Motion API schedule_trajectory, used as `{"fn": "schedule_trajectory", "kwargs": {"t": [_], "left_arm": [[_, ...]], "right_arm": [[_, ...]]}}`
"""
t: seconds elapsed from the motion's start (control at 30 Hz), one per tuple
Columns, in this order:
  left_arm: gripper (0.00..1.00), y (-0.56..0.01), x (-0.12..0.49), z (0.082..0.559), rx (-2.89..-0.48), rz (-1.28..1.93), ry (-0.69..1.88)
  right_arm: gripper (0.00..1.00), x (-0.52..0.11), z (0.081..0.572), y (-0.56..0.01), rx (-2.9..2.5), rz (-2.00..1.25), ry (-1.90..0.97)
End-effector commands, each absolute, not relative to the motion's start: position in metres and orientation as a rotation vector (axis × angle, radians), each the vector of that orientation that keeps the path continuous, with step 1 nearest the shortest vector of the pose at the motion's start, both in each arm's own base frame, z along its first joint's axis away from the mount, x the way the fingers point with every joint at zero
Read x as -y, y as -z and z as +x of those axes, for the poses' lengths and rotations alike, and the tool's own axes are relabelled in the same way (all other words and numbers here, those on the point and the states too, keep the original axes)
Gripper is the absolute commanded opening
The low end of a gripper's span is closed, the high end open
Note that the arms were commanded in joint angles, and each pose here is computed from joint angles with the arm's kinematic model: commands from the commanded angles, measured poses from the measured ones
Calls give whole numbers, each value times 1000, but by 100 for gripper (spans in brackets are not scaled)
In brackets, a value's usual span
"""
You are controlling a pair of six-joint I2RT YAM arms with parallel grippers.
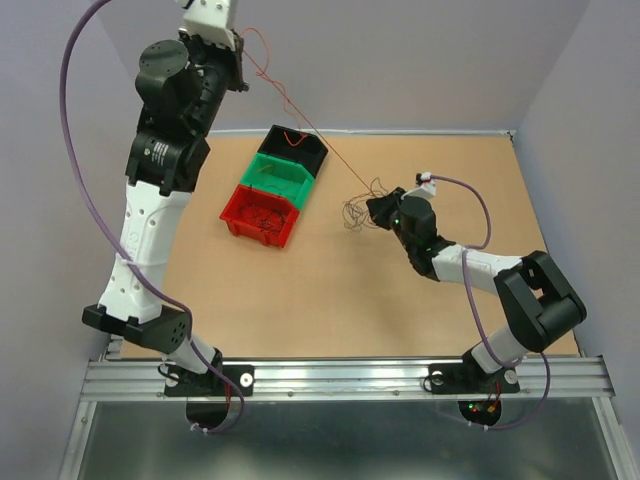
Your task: Untangle the cables
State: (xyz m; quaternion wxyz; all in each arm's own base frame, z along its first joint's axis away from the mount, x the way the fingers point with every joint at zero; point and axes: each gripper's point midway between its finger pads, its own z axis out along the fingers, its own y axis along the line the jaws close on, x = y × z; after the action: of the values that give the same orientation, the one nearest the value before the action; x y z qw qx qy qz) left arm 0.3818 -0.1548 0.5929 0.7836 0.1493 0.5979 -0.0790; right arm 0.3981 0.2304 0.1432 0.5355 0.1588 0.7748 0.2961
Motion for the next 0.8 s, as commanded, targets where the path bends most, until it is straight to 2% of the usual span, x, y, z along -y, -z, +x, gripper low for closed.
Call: {"fn": "schedule_trajectory", "kwargs": {"t": [0.0,0.27,0.57,0.77], "left_arm": [[0,-721,32,330,-891,-129,82],[0,-711,19,332,-878,-147,65],[0,-726,-20,305,-796,-335,18],[0,-719,51,320,-826,54,166]], "right_arm": [[7,-148,381,-53,-2044,644,-354],[11,-123,383,-58,-1996,731,-238],[15,-39,371,-82,-1801,1026,-179],[15,-48,377,-117,-1797,894,-237]]}}
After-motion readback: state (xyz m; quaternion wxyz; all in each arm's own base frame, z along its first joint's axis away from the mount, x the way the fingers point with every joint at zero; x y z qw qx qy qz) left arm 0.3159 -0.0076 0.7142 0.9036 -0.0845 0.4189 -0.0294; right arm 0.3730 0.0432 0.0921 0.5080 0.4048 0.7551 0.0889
